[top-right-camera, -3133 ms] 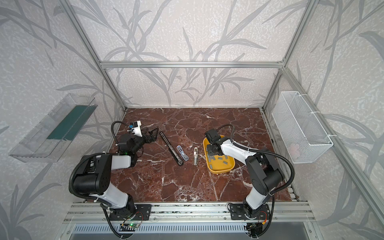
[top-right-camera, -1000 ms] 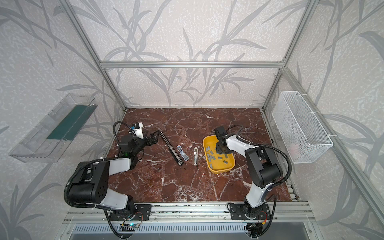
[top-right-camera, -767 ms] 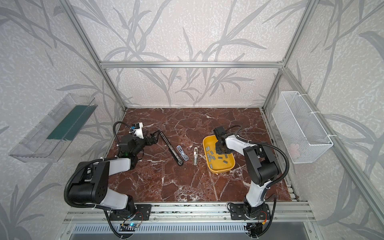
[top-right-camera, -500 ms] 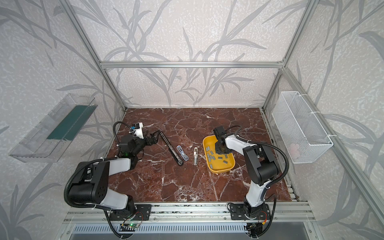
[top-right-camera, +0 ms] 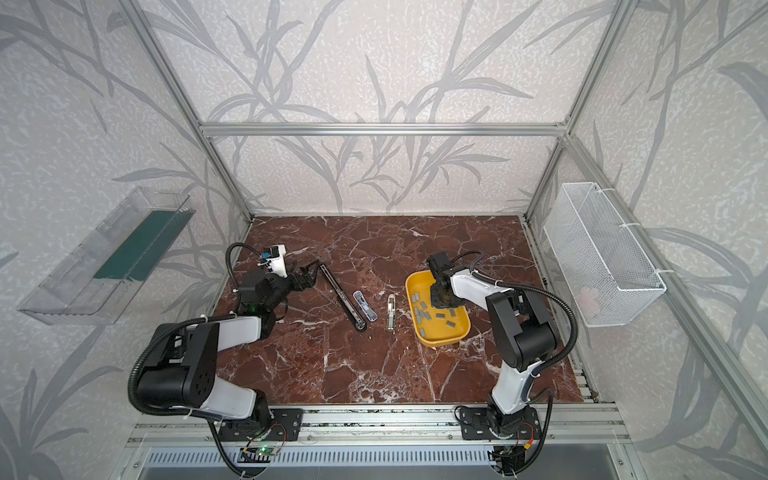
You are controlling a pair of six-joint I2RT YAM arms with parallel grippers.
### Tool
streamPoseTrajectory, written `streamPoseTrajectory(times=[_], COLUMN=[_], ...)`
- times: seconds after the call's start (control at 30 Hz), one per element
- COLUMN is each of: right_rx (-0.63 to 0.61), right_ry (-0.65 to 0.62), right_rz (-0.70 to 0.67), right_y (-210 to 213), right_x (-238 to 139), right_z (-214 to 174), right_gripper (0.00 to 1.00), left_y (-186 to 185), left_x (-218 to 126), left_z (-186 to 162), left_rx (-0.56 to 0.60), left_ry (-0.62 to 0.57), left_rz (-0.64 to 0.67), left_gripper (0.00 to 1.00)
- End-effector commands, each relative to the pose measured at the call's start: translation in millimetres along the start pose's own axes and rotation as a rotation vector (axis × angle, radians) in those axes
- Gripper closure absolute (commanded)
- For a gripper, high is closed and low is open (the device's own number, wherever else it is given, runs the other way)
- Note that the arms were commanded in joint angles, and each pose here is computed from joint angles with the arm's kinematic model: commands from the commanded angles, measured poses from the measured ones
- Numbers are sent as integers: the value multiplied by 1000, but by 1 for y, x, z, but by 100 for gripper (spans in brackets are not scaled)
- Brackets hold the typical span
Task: Load the staples into the stapler
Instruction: 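Lower the right gripper into the yellow tray and close on a grey staple strip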
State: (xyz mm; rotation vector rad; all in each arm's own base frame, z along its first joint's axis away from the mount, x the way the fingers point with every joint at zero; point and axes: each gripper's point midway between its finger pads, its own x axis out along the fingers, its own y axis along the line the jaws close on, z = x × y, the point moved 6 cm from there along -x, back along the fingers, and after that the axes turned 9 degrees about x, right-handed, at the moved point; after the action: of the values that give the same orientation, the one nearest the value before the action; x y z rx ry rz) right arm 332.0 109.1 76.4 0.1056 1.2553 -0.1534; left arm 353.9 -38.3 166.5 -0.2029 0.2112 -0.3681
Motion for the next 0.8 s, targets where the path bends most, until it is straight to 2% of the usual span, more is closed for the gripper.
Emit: streamPoseTrajectory(times=[0.0, 0.27, 0.4, 0.53, 0.77], right_rx=[38, 55, 51, 52, 53], right_ry=[39, 48, 53, 60, 73], right_rz=[-10, 22, 25, 26, 24], right_y=[-9, -6, -6, -9, -12], right_x=[4, 2, 1, -1, 2], right_z=[-4, 4, 3, -4, -12], right_gripper=[77, 87, 86, 81, 80], left_y=[-4, -4, -4, -4, -4], left_x=[2, 1, 1, 1, 1], left_z=[10, 10, 9, 9, 9], left_rx=[22, 21, 20, 19, 20], left_ry=[-40, -42, -40, -41, -42], left_rz=[-23, -24, -25, -26, -27], left_gripper=[1, 1, 1, 1, 1])
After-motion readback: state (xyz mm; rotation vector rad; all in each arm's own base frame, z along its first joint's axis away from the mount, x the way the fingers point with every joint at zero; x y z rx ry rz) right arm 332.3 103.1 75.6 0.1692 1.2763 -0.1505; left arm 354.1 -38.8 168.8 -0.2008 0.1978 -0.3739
